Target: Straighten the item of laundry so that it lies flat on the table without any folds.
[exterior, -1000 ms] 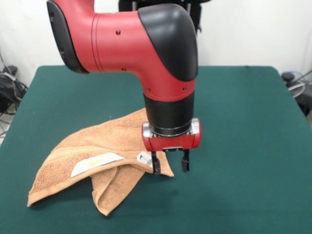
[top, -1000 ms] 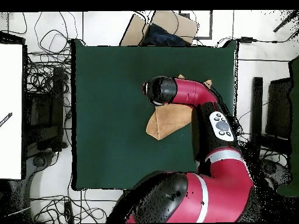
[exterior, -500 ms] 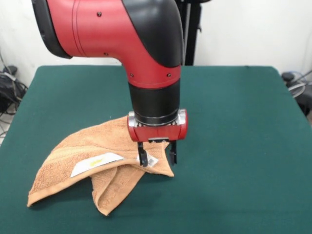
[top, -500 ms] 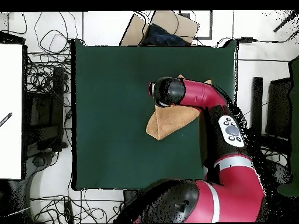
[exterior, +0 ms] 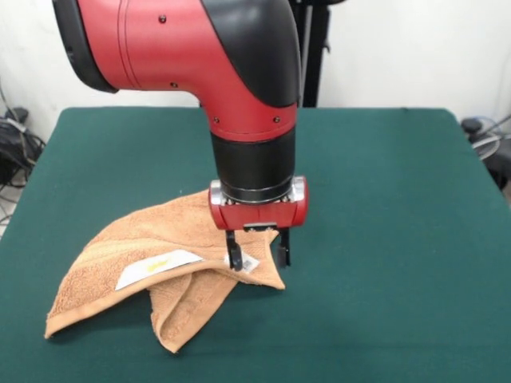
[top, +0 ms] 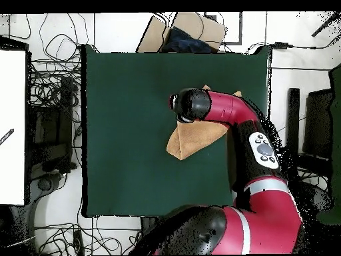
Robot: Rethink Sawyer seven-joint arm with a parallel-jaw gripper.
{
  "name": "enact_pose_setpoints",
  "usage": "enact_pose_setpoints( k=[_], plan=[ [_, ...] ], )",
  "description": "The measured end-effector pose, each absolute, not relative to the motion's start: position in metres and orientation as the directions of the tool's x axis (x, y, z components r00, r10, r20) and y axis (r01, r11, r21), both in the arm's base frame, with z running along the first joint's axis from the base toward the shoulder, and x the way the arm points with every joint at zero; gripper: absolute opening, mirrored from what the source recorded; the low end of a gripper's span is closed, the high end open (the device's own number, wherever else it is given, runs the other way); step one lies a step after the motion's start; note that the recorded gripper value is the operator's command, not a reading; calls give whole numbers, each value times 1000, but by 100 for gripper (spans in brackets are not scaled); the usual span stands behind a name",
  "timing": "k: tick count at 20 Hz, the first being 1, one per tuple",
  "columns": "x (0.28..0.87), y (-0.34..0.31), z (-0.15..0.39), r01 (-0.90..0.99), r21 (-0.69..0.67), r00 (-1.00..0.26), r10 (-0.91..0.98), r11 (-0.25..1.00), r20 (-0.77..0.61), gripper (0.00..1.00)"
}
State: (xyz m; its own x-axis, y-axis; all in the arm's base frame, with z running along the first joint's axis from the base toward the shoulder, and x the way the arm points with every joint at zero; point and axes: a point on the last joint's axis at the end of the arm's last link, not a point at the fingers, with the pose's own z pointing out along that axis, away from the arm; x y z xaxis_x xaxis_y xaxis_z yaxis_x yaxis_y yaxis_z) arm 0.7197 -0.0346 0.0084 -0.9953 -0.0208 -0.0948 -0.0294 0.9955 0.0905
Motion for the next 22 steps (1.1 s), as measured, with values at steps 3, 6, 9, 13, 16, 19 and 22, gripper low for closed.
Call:
enact_pose_setpoints(
  k=[3,6,9,13,16,19,22],
  plan=[
    [718,-29,2,-35,93,-995,-26,995,-97,100],
    [716,-21,-5,-43,98,-995,-33,994,-96,100],
    [713,-15,-11,-47,102,-995,-38,994,-91,100],
    [707,-9,-21,-50,111,-996,-41,993,-78,100],
    [698,-5,-32,-50,121,-997,-43,991,-59,100],
    [693,-3,-36,-50,126,-998,-44,991,-48,100],
    [688,-2,-36,-51,129,-998,-46,990,-40,100]
  ],
)
